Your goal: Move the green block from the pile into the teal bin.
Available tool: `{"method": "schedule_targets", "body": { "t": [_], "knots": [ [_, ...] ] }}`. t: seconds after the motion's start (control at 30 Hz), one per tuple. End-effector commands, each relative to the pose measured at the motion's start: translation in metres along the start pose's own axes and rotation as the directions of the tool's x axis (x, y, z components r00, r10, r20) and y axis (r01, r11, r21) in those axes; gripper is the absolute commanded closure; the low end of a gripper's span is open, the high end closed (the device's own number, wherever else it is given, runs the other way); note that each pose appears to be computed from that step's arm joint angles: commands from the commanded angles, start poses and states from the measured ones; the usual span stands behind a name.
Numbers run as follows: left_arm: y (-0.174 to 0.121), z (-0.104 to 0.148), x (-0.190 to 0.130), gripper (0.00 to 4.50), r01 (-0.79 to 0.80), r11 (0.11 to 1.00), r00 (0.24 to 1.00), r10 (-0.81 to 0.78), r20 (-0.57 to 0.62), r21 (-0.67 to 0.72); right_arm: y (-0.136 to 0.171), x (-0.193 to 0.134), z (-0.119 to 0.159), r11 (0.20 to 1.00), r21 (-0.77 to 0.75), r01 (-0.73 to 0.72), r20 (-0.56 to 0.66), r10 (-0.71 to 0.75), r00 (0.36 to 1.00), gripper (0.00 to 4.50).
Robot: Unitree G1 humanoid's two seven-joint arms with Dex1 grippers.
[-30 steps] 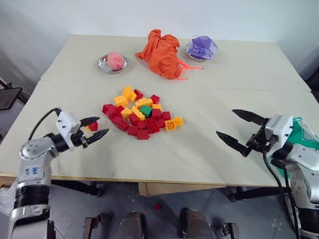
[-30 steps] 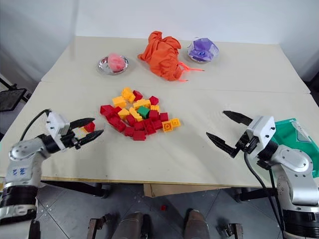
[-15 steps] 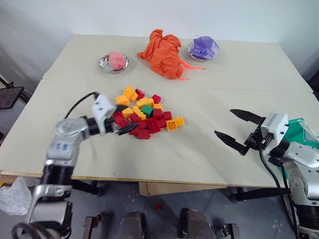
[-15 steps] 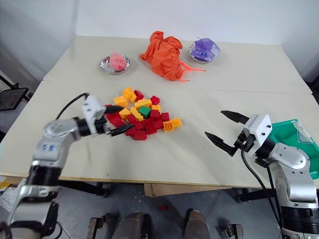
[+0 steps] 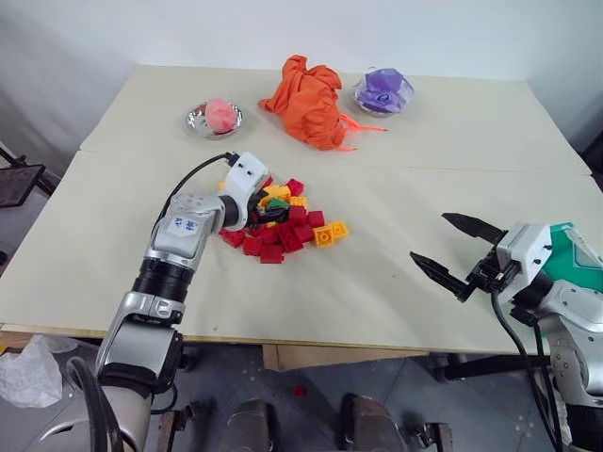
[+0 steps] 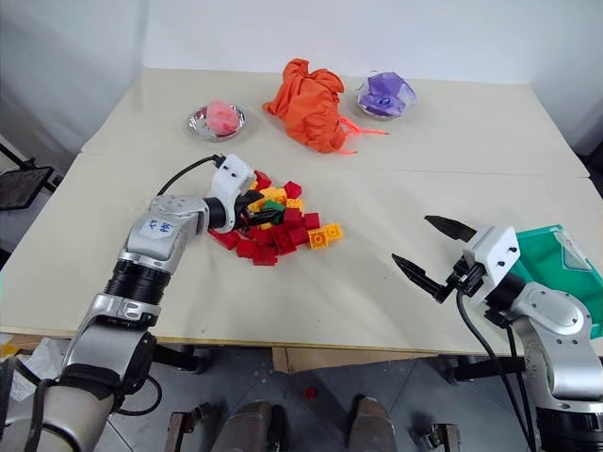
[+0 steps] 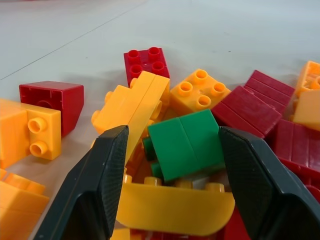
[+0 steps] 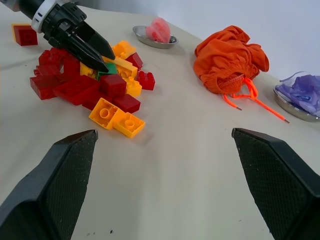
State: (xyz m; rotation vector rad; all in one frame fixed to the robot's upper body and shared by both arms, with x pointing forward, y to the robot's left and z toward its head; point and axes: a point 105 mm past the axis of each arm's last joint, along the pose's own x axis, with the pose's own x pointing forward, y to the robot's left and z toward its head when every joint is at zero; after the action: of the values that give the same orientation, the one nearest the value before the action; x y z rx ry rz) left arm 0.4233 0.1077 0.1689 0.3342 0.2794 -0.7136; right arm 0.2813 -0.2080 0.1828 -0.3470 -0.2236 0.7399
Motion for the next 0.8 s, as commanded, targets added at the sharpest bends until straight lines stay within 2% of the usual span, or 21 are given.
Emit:
{"method": "schedule_targets", "body": {
  "t": [0.03,0.2,0.47,0.57,0.67,0.73,0.8],
  "knots": [
    [-0.006,-0.008,0.006,1.51,0.021,1.000,0.997,-0.021,-0.074,0.007,-0.001,-0.003,0.014,0.999,-0.031,0.016,0.054,-0.014,0.998,0.00],
    [-0.011,-0.020,0.006,1.51,0.095,0.994,0.971,-0.079,-0.227,0.061,0.001,-0.004,0.014,1.000,-0.027,0.014,0.058,-0.013,0.998,0.00],
    [-0.002,-0.022,0.002,1.51,0.089,0.994,0.956,-0.068,-0.286,0.062,0.002,-0.001,0.014,0.999,-0.027,0.022,0.073,-0.020,0.997,0.00],
    [0.000,-0.032,0.003,2.05,0.090,0.995,0.949,-0.073,-0.306,0.042,0.002,0.001,0.015,0.999,-0.025,0.023,0.080,-0.021,0.997,0.00],
    [0.001,-0.032,0.003,2.83,0.094,0.995,0.952,-0.083,-0.294,0.025,0.002,0.003,0.015,0.999,-0.026,0.024,0.085,-0.022,0.996,0.00],
    [0.003,-0.021,0.003,3.35,0.103,0.995,0.965,-0.096,-0.243,0.016,0.002,0.004,0.016,0.999,-0.031,0.027,0.088,-0.024,0.996,0.00],
    [0.006,0.001,0.000,3.73,0.128,0.990,0.983,-0.120,-0.140,0.051,0.001,0.004,0.016,0.999,-0.036,0.031,0.089,-0.028,0.996,0.00]
  ]
}}
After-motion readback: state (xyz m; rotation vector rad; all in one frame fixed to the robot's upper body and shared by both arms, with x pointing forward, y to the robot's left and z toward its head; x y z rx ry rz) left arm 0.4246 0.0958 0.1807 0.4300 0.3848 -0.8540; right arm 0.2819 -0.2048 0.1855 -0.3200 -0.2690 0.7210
